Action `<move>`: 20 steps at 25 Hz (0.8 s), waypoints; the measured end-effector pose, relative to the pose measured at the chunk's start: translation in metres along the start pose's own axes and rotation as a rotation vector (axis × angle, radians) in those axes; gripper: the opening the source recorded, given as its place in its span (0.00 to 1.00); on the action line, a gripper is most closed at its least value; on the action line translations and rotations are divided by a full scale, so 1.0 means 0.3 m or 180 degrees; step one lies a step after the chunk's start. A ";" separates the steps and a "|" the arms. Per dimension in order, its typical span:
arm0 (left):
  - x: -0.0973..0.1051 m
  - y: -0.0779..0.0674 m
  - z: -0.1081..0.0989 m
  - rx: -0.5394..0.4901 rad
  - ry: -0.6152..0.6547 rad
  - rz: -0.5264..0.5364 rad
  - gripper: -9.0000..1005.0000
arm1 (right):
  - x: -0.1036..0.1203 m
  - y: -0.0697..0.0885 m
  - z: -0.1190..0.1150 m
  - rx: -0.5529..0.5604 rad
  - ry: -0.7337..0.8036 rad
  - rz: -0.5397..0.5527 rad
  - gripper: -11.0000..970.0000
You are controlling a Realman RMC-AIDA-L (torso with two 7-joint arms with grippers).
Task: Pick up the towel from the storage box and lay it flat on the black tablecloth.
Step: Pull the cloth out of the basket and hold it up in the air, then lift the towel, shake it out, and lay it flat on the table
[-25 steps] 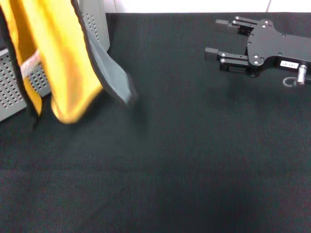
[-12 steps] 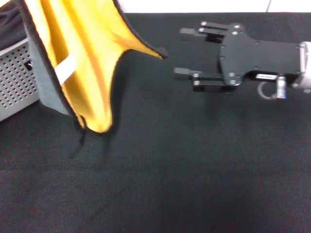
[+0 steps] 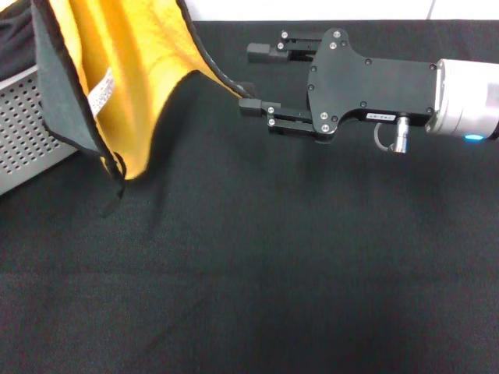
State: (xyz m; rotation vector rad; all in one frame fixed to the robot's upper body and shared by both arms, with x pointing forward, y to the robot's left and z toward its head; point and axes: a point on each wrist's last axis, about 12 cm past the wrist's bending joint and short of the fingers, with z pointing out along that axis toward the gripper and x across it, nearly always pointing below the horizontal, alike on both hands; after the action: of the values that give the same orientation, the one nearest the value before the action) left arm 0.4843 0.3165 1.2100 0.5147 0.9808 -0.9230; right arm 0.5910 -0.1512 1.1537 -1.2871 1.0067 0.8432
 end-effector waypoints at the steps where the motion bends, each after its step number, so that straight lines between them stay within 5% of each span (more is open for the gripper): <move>1: 0.001 -0.002 -0.001 0.0007 -0.0003 -0.0004 0.05 | -0.002 0.000 0.002 -0.0010 0.0000 -0.0017 0.62; 4: 0.002 -0.002 -0.002 0.0004 -0.0003 -0.0008 0.05 | -0.004 0.000 0.004 -0.0019 0.0006 -0.0037 0.61; 20: 0.011 -0.011 -0.022 0.0045 -0.0024 -0.0067 0.05 | -0.004 -0.009 0.016 0.0050 0.0059 -0.0154 0.08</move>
State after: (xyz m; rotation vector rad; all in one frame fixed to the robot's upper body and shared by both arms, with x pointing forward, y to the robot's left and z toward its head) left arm 0.4791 0.3182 1.2040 0.5134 0.9752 -0.9505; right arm 0.5937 -0.1466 1.1560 -1.3031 0.9912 0.7864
